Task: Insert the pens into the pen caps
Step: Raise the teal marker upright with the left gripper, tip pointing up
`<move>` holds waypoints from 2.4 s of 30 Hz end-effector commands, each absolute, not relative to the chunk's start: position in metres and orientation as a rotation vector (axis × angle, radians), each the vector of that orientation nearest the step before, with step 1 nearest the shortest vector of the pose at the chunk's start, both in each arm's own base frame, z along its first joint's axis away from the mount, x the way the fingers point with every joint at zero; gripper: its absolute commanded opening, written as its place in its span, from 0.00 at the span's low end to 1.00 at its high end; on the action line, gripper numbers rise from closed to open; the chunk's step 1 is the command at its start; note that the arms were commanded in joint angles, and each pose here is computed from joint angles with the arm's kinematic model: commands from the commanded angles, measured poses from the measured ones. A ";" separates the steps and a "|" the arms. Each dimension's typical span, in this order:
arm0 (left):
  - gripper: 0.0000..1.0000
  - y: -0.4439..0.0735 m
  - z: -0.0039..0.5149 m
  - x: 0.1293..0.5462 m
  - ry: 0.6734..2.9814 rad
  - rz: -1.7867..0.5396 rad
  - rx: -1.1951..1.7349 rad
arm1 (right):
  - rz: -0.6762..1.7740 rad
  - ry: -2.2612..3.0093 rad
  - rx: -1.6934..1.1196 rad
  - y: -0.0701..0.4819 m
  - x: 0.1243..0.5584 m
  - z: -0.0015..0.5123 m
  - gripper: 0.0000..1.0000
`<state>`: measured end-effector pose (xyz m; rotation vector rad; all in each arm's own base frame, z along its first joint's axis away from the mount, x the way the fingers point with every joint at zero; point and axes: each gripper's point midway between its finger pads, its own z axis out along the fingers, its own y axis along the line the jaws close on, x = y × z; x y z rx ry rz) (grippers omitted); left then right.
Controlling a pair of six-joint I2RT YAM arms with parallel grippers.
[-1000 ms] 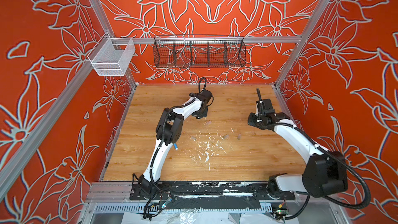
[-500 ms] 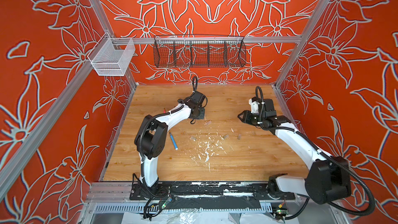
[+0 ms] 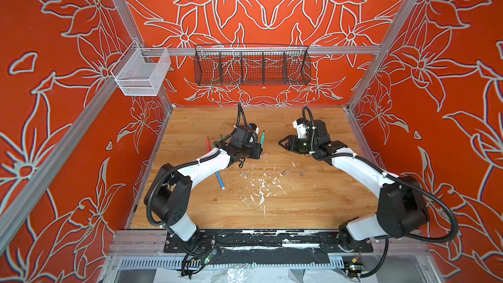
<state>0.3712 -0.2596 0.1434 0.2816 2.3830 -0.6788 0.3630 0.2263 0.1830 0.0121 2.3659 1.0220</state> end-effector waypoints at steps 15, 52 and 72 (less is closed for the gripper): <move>0.10 -0.290 0.181 0.355 2.239 -0.921 0.358 | 1.176 2.321 -0.045 0.288 0.375 0.199 0.47; 0.43 -0.310 0.194 0.337 1.991 -1.222 0.445 | 1.217 2.250 -0.060 0.292 0.355 0.212 0.00; 0.00 -0.293 0.203 0.351 1.967 -1.218 0.351 | 1.256 2.221 -0.057 0.295 0.349 0.220 0.11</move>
